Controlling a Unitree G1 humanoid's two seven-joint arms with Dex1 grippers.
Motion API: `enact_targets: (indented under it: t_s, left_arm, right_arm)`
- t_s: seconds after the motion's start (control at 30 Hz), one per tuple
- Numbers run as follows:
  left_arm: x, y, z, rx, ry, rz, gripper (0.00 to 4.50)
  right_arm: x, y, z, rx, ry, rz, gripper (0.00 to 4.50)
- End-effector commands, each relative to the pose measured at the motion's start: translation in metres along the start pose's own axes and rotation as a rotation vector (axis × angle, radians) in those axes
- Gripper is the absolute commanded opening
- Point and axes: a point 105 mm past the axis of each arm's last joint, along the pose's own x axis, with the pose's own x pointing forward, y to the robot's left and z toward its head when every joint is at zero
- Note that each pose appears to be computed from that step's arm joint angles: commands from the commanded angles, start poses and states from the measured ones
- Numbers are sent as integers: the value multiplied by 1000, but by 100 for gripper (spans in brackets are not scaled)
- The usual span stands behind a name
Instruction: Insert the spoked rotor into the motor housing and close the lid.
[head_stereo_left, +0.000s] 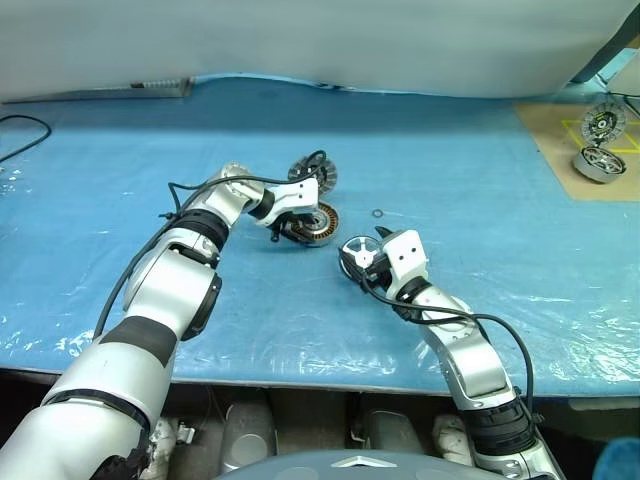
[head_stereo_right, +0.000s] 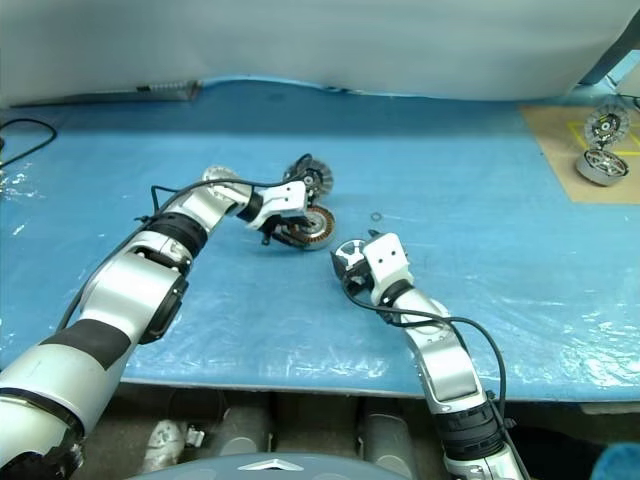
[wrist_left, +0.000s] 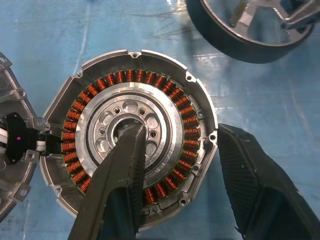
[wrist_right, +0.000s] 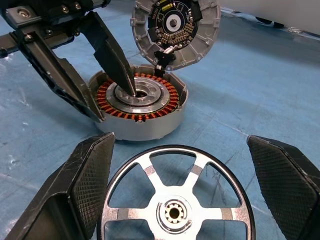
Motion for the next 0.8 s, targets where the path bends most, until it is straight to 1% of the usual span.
enact_targets:
  t_s: [0.03, 0.17, 0.37, 0.53, 0.6, 0.63, 0.77, 0.8]
  left_arm:
    - [2, -14, -3, 28, 1, -93, 182]
    - [1, -28, -3, 81, -14, -181, 182]
    - [-3, -37, -8, 113, 5, -208, 182]
    - [-12, -43, 0, 118, -31, -234, 182]
    - [-17, -43, 8, 120, -59, -227, 255]
    - [-20, -42, 11, 123, -71, -221, 280]
    - [-32, -37, 21, 148, -97, -168, 422]
    - [-35, -36, 24, 153, -104, -154, 447]
  right_arm:
    - [-1, -2, 10, -10, -37, -10, 450]
    - [1, -1, 10, -8, -36, -3, 450]
    - [2, -1, 10, -7, -37, 3, 450]
    - [2, -2, 10, -8, -36, 7, 450]
    - [2, -2, 10, -9, -35, 10, 450]
    - [2, -1, 10, -10, -35, 11, 450]
    - [2, -2, 10, -12, -33, 16, 450]
    - [2, -2, 10, -12, -33, 17, 450]
